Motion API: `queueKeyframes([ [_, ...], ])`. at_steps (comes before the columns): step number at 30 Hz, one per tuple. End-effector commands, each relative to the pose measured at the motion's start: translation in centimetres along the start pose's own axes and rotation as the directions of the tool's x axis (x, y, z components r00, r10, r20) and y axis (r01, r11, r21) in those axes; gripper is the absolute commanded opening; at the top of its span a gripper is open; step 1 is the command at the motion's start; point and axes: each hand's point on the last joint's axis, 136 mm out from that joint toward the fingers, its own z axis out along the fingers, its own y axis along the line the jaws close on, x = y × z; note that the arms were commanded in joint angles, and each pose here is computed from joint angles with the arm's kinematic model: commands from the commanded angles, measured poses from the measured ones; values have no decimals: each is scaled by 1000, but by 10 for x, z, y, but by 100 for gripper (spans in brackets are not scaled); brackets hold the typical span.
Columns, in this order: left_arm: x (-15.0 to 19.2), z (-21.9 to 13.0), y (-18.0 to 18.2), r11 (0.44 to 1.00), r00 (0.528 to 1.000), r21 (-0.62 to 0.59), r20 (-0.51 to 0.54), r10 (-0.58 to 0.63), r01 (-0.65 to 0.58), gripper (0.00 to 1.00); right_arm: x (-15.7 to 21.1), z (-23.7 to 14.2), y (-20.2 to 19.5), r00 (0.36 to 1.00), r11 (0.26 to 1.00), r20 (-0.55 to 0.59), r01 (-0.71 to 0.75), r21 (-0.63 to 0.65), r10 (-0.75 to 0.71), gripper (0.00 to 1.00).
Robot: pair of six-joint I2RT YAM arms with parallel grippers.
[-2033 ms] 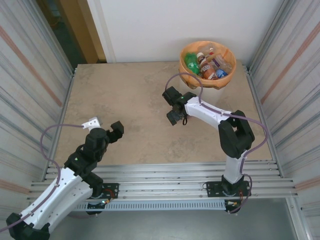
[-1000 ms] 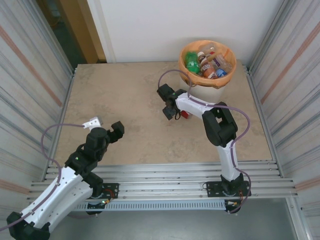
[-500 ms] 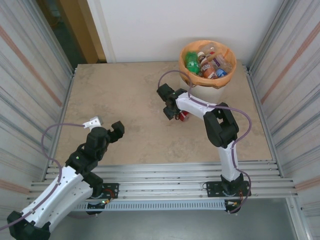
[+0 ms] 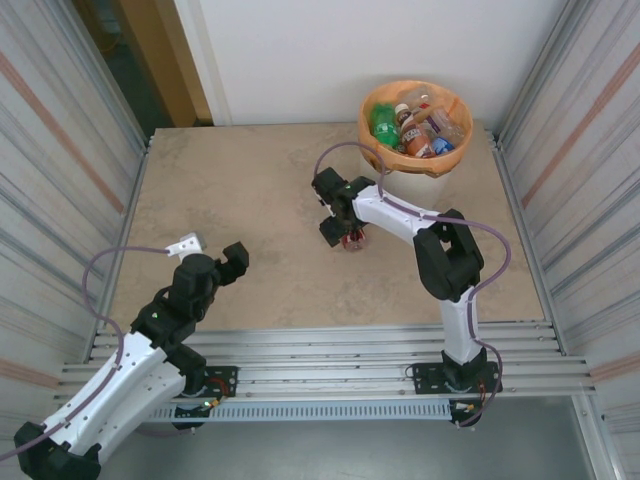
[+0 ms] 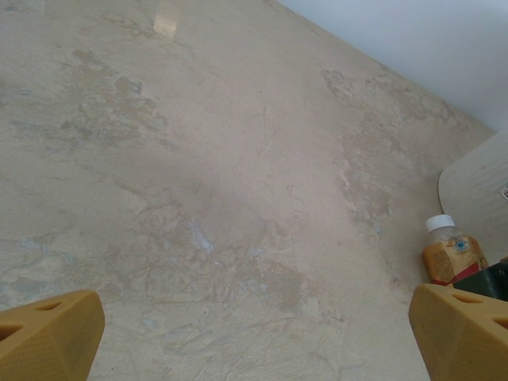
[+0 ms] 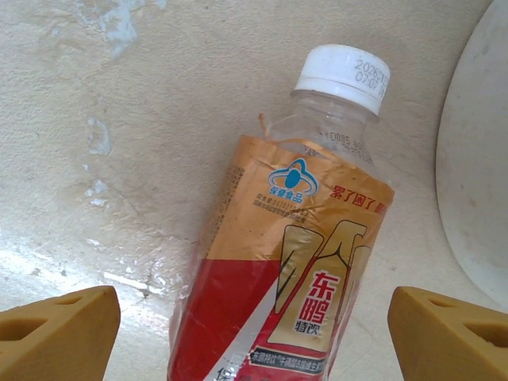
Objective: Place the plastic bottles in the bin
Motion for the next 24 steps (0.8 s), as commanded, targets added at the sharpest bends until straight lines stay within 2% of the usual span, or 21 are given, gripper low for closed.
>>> queueKeyframes([
  [1,-6,-1,-2,1000,1000,5,16,-7,7,99,1,-4,-10,998,998,-13,-55,-4,55,87],
  [6,-2,0,1,1000,1000,1,11,-18,18,99,5,17,-6,997,998,-42,-62,-19,61,86],
  [14,-6,-3,5,1000,1000,-10,25,-14,15,99,4,40,11,997,996,-60,-51,-68,47,78],
  [17,-6,-4,6,1000,1000,-12,28,-13,13,99,2,40,19,998,996,-58,-38,-79,34,73],
  [20,-6,-5,6,1000,1000,-15,29,-11,12,99,0,35,28,998,996,-54,-16,-85,11,63],
  [24,-7,-6,7,1000,1000,-18,28,-10,11,99,-8,5,39,999,997,-6,36,-67,-36,51],
])
